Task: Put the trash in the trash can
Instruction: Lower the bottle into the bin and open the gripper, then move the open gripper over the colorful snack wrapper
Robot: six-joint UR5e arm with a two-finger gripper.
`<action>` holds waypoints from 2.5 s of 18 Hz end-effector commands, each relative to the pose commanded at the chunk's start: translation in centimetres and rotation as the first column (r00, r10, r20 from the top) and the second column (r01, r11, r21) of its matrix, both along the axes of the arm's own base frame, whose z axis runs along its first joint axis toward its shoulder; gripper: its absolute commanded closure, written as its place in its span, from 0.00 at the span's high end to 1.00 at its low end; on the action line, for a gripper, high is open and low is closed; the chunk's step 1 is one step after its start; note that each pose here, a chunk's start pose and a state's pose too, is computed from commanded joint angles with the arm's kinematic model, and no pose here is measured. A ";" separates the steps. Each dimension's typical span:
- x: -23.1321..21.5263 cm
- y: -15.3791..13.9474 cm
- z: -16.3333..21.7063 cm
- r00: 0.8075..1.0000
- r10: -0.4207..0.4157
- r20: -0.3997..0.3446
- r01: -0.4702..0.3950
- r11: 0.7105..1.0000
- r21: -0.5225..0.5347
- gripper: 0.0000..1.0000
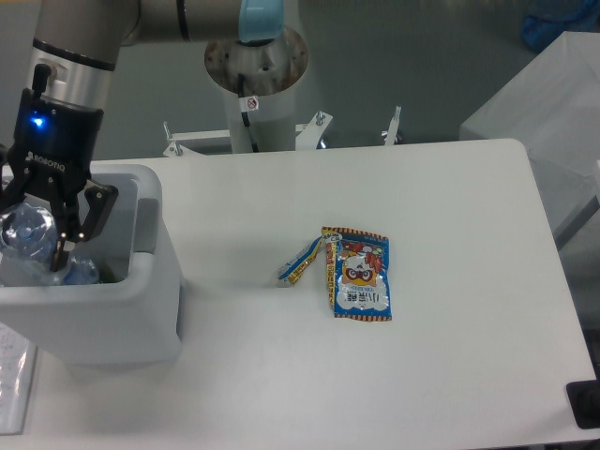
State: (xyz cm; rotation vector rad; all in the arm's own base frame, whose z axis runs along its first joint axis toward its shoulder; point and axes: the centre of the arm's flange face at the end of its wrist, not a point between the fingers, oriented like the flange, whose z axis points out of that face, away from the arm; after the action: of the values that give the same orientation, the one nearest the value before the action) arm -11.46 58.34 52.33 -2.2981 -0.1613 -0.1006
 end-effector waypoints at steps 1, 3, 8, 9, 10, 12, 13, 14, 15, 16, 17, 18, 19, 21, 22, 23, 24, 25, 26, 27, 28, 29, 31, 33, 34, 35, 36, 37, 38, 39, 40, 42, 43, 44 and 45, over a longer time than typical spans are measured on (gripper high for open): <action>0.0 -0.1 -0.2 1.000 0.000 0.003 0.000 1.000 -0.004 0.69; 0.2 -0.6 -0.6 1.000 -0.001 0.006 0.001 1.000 -0.010 0.69; 1.3 -2.4 -1.9 1.000 -0.002 0.017 0.002 0.999 -0.036 0.69; 1.4 -2.6 -2.3 1.000 -0.005 0.017 0.006 0.999 -0.043 0.69; 1.6 -2.9 -2.5 1.000 -0.007 0.018 0.008 0.999 -0.047 0.69; 1.7 -2.9 -2.9 1.000 -0.009 0.022 0.010 0.998 -0.054 0.76; 1.6 -2.7 -3.2 1.000 -0.012 0.021 0.013 0.998 -0.058 0.89; 1.6 -2.7 -3.3 1.000 -0.015 0.016 0.016 0.998 -0.060 0.96; 1.5 -2.6 -3.3 1.000 -0.014 0.017 0.015 0.998 -0.060 0.99; 1.6 -2.7 -3.1 1.000 -0.014 0.016 0.015 0.998 -0.057 1.00; 1.5 -2.7 -2.6 1.000 -0.013 0.012 0.013 0.999 -0.049 1.00; 1.3 -2.8 -2.0 1.000 -0.001 0.014 0.002 0.999 -0.040 1.00; 0.9 -3.2 -1.1 1.000 0.008 0.008 -0.008 1.000 -0.028 1.00; -1.5 -5.0 0.5 0.998 0.067 -0.004 -0.067 0.998 -0.005 1.00; -3.4 -6.3 1.3 0.994 0.113 -0.011 -0.113 0.994 0.008 1.00; -5.9 -7.7 1.8 0.985 0.171 -0.018 -0.171 0.985 0.015 1.00; -8.2 -9.2 1.8 0.973 0.228 -0.023 -0.228 0.974 0.009 1.00; -10.1 -10.6 1.1 0.961 0.277 -0.019 -0.277 0.961 -0.008 1.00; -12.2 -12.1 0.5 0.945 0.326 -0.018 -0.327 0.945 -0.018 1.00; -14.3 -13.6 0.1 0.925 0.378 -0.019 -0.379 0.925 -0.027 1.00; -15.8 -14.9 -0.5 0.909 0.416 -0.021 -0.416 0.908 -0.040 1.00; -17.2 -16.0 -1.2 0.897 0.443 -0.021 -0.443 0.895 -0.055 1.00; -19.2 -17.8 -3.5 0.868 0.496 -0.018 -0.495 0.862 -0.107 1.00; -20.5 -19.4 -6.1 0.839 0.543 -0.022 -0.539 0.825 -0.169 1.00; -21.2 -20.2 -7.3 0.827 0.563 -0.021 -0.555 0.809 -0.194 1.00; -21.5 -20.6 -8.8 0.819 0.573 -0.014 -0.562 0.797 -0.223 1.00; -21.6 -20.8 -10.0 0.818 0.574 -0.016 -0.560 0.791 -0.246 1.00; -21.9 -20.8 -11.0 0.826 0.563 -0.030 -0.549 0.791 -0.269 1.00; -22.0 -20.8 -11.7 0.838 0.544 -0.046 -0.533 0.796 -0.286 1.00; -22.0 -20.9 -13.1 0.848 0.528 -0.053 -0.516 0.796 -0.317 1.00; -21.8 -21.0 -14.5 0.855 0.514 -0.061 -0.501 0.793 -0.345 1.00; -21.9 -21.2 -17.8 0.883 0.462 -0.085 -0.452 0.788 -0.419 1.00; -22.1 -21.1 -19.4 0.895 0.435 -0.096 -0.428 0.781 -0.454 1.00; -22.3 -20.7 -21.0 0.907 0.409 -0.100 -0.403 0.774 -0.488 1.00; -22.4 -20.1 -22.3 0.917 0.385 -0.102 -0.379 0.768 -0.516 1.00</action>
State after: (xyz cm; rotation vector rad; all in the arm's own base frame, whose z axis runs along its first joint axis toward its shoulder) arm -33.84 38.25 30.00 -2.7558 -0.7452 0.1672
